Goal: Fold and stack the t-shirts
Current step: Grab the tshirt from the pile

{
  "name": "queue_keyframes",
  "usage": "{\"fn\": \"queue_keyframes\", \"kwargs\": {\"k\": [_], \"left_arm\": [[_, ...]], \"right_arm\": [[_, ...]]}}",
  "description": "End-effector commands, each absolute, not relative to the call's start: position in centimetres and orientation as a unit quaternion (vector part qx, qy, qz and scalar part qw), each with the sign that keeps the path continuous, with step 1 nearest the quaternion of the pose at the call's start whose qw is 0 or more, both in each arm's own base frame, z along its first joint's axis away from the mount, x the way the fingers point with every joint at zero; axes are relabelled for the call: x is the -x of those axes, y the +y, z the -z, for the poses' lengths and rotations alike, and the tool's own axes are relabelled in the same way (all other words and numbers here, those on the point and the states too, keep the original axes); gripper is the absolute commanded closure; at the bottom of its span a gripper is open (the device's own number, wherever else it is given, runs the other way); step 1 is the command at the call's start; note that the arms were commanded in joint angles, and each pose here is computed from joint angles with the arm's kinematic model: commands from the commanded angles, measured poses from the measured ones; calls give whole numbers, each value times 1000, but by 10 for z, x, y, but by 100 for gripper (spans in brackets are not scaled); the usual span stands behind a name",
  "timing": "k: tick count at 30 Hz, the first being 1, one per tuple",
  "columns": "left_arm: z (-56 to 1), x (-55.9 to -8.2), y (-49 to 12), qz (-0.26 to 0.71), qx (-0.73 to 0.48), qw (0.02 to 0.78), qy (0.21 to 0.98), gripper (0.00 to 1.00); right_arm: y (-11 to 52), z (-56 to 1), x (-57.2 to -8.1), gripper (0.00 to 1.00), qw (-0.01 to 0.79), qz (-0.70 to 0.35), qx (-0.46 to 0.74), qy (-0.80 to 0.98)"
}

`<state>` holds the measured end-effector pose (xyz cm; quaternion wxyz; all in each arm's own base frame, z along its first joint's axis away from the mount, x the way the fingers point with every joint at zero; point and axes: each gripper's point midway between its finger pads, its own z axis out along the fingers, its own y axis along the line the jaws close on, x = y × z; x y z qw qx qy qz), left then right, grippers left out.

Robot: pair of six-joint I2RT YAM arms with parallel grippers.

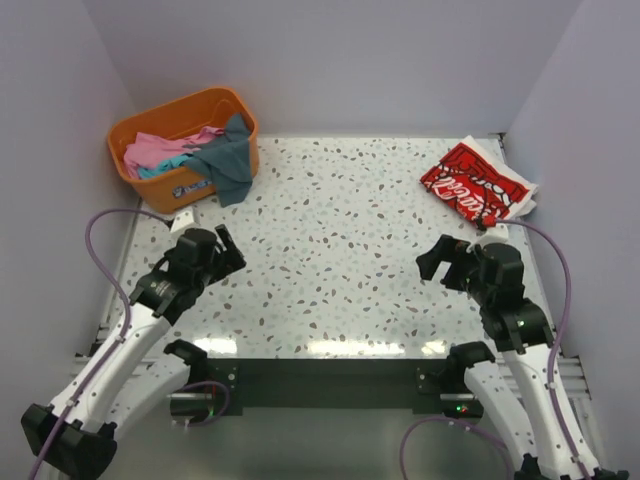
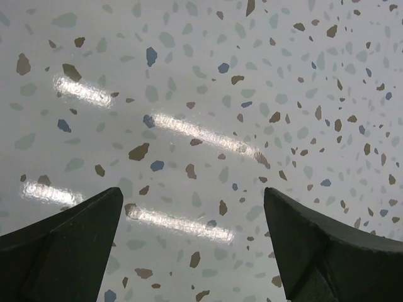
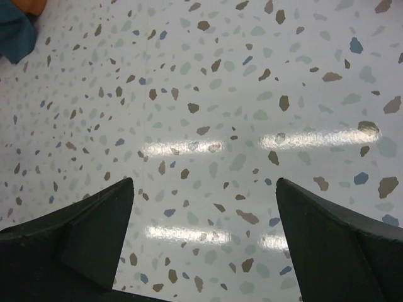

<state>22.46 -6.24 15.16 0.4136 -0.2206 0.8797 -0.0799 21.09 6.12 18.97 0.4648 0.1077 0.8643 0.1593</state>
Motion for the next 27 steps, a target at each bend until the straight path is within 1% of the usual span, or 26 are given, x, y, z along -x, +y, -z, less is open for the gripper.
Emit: {"fn": "queue_keyframes", "kwargs": {"k": [1, 2, 4, 5, 7, 8, 9, 11, 12, 13, 14, 15, 17, 22, 26, 27], "left_arm": [[-186, -259, -70, 90, 215, 465, 854, 0], [-202, -270, -72, 96, 215, 477, 846, 0], [-203, -292, -77, 78, 210, 469, 854, 0], [-224, -306, -80, 82, 206, 485, 846, 0], [-223, -335, -88, 74, 185, 488, 850, 0], [-236, -349, -86, 78, 188, 500, 842, 0], [-230, -366, -86, 69, 186, 498, 844, 0], [-239, -388, -74, 41, 180, 517, 836, 0], [-233, -404, -76, 44, 171, 518, 837, 0], [-232, -413, -63, 32, 166, 518, 839, 0], [-241, -423, -59, 34, 171, 524, 833, 0], [-228, -434, -54, 22, 173, 513, 840, 0], [-220, -452, -40, 3, 178, 508, 843, 0], [-211, -481, -37, -2, 171, 509, 843, 1], [-205, -499, -30, -26, 180, 513, 839, 10], [-205, -501, -27, -34, 183, 513, 838, 16]], "right_arm": [[75, -207, -216, 2, 499, -205, -87, 838], [82, -212, -216, 2, 503, -223, -72, 832], [89, -211, -216, 1, 502, -237, -59, 830], [96, -214, -216, 2, 500, -255, -45, 826], [100, -215, -216, 1, 497, -262, -38, 827], [100, -213, -216, 1, 491, -262, -36, 830], [100, -211, -216, 1, 487, -257, -31, 834], [97, -207, -217, 1, 478, -247, -34, 842], [96, -204, -218, 1, 473, -240, -33, 847], [96, -202, -217, 1, 468, -239, -34, 850], [96, -201, -217, 1, 466, -238, -31, 851], [96, -200, -217, 1, 464, -237, -30, 853], [96, -198, -218, 1, 462, -236, -30, 854], [93, -195, -217, 1, 462, -227, -30, 857], [90, -192, -216, 1, 461, -217, -29, 860], [89, -191, -215, 1, 461, -215, -28, 861]]}}
